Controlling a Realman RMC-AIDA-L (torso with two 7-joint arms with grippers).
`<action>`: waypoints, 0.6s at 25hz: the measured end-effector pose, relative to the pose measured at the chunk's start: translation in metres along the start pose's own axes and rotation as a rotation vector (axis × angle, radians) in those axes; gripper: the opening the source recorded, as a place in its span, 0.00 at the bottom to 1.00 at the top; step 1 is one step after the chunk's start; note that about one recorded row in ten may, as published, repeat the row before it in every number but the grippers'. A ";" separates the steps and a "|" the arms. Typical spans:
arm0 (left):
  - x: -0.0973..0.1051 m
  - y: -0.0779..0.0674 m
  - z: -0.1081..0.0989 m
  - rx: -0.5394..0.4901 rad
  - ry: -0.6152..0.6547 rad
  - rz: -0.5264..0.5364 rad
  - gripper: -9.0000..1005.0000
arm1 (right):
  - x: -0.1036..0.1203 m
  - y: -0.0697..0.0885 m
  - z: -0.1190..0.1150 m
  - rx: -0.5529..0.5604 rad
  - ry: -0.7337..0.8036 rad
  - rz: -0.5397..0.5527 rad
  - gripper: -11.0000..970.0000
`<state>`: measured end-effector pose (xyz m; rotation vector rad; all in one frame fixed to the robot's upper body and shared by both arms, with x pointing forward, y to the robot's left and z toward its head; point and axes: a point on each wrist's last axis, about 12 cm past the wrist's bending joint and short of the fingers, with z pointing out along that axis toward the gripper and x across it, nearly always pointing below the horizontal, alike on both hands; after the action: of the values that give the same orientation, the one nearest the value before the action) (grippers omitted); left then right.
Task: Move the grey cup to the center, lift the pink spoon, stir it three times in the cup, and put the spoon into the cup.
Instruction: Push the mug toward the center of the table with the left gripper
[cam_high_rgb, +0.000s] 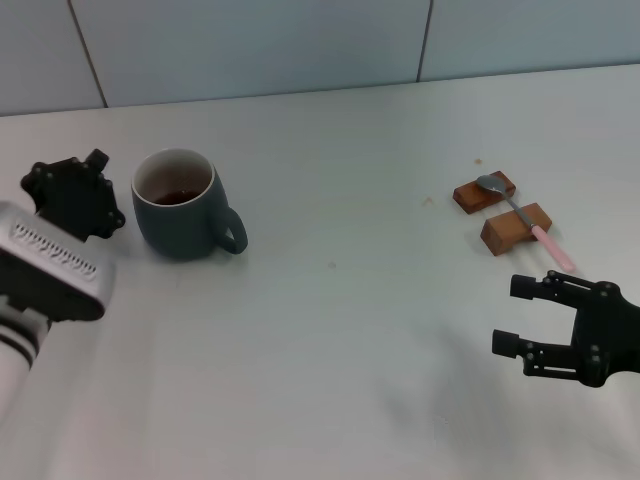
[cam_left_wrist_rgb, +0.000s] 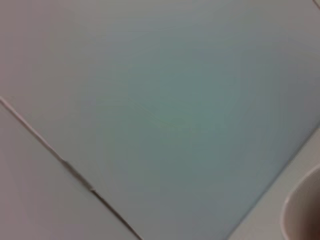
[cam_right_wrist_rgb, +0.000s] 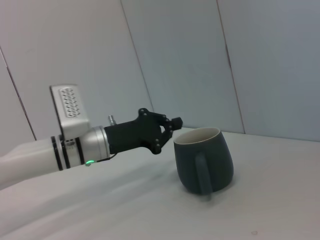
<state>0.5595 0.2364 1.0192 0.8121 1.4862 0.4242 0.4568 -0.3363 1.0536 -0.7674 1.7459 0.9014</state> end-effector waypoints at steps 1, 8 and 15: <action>-0.001 0.000 0.003 0.015 0.007 0.009 0.01 | 0.000 0.000 0.000 -0.001 0.000 0.000 0.87; -0.008 -0.004 0.020 0.100 0.023 0.061 0.01 | 0.000 0.000 0.001 -0.005 0.003 0.002 0.87; -0.016 -0.013 0.023 0.184 -0.033 0.151 0.01 | 0.000 0.000 0.000 -0.006 0.006 0.001 0.87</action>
<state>0.5779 0.2115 1.0194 1.0774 1.4530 0.3881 0.4571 -0.3360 1.0535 -0.7737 1.7502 0.9059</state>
